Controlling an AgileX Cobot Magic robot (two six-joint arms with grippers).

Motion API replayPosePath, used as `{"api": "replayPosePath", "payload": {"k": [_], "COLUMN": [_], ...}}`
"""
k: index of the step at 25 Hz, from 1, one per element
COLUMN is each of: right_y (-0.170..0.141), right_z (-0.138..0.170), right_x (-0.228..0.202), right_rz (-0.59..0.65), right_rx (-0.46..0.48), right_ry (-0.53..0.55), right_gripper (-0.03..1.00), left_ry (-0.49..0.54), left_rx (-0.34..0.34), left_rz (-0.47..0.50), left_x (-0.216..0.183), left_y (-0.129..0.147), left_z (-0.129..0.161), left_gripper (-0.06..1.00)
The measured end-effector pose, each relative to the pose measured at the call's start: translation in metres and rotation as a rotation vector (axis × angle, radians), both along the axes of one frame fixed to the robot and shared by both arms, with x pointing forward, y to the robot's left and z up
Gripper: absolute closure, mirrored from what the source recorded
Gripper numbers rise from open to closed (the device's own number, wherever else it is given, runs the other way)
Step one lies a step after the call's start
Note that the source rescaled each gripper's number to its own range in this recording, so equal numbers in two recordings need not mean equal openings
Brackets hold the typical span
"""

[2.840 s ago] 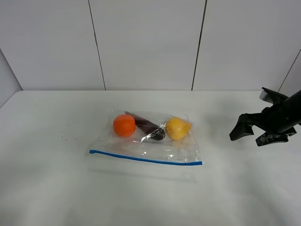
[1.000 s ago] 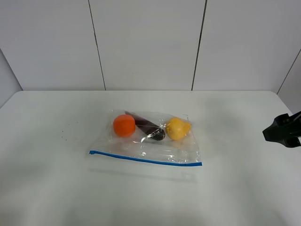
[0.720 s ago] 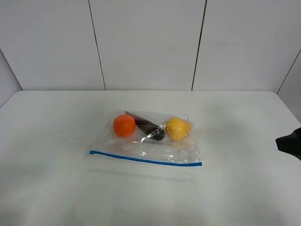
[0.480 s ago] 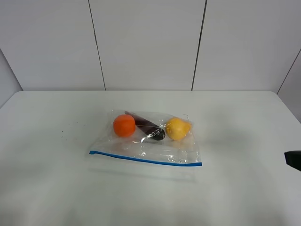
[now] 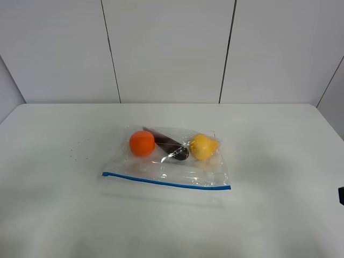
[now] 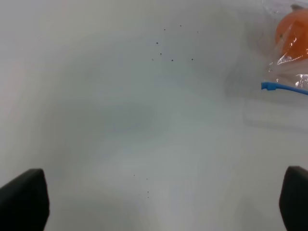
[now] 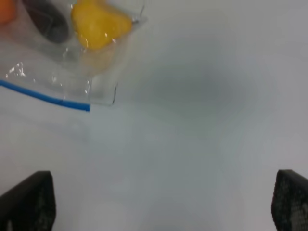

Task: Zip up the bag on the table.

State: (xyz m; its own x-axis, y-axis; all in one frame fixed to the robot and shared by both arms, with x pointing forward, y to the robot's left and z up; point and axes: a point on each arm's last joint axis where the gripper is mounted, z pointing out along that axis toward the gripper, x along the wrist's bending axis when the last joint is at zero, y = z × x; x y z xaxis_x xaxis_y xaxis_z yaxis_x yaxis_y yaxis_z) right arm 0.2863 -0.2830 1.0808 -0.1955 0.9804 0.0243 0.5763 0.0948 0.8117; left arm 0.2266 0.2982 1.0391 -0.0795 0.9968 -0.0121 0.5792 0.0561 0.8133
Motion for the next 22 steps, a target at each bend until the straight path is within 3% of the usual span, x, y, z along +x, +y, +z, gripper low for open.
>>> {"api": "replayPosePath", "payload": {"k": [12, 18, 22], "right_y": [-0.001, -0.003, -0.007], "right_z": [0.000, -0.023, -0.023], "right_x": [-0.038, -0.048, -0.051], "right_rz": [-0.002, -0.033, -0.058], "right_rx": [-0.012, 0.000, -0.042], "right_ry": [-0.175, -0.188, -0.203], "right_gripper": [-0.03, -0.03, -0.03], "left_ry": [0.000, 0.000, 0.000], "left_rx": [0.000, -0.001, -0.001], "left_rz": [0.000, 0.000, 0.000], "left_x": [0.000, 0.000, 0.000], "left_y": [0.000, 0.000, 0.000], "left_z": [0.000, 0.000, 0.000], "left_gripper": [-0.06, -0.06, -0.06]}}
